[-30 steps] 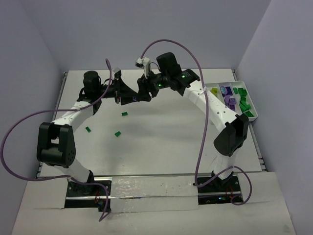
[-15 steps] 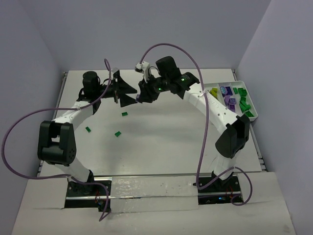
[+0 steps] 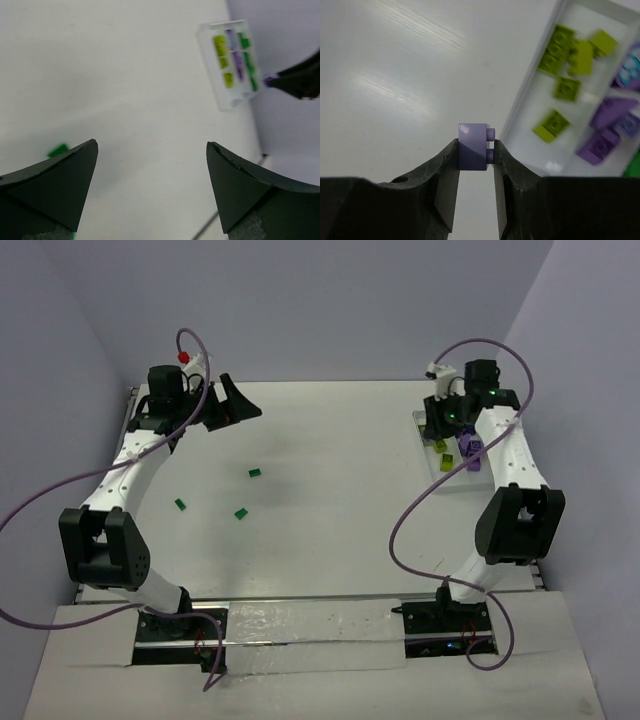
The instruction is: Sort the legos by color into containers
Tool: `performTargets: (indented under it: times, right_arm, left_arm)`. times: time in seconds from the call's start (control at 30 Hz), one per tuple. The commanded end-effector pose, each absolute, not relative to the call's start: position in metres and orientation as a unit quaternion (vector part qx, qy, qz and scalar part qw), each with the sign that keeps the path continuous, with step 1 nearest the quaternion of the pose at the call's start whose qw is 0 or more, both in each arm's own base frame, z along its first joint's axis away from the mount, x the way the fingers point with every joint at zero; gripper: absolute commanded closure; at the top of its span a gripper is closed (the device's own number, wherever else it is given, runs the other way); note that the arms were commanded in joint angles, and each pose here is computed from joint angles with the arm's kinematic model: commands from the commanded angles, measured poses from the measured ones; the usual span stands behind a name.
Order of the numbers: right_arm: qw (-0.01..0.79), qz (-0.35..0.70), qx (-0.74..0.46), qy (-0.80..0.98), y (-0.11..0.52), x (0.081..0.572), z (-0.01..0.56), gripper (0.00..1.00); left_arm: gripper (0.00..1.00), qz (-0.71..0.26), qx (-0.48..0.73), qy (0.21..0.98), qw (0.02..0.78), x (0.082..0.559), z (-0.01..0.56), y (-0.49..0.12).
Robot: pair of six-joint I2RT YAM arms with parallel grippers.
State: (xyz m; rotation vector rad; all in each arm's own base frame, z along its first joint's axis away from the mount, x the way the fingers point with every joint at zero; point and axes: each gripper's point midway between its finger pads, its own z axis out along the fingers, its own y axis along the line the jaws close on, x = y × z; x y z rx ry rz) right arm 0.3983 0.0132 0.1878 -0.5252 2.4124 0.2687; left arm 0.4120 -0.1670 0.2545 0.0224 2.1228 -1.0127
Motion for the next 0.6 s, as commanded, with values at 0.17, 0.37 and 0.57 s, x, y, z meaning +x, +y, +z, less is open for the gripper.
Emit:
performTargets:
  times: [0.17, 0.37, 0.57]
  right_arm:
    - [0.220, -0.056, -0.102, 0.968, -0.137, 0.417, 0.138, 1.00]
    - [0.179, -0.085, -0.079, 0.977, -0.168, 0.415, 0.114, 1.00]
    - [0.145, -0.097, -0.067, 0.982, -0.185, 0.408, 0.096, 0.97]
  left_arm:
    - [0.01, -0.202, 0.101, 0.894, 0.388, 0.415, 0.214, -0.116]
    - [0.01, -0.176, 0.123, 0.906, 0.364, 0.408, 0.199, -0.107]
    - [0.01, -0.163, 0.117, 0.916, 0.349, 0.402, 0.185, -0.102]
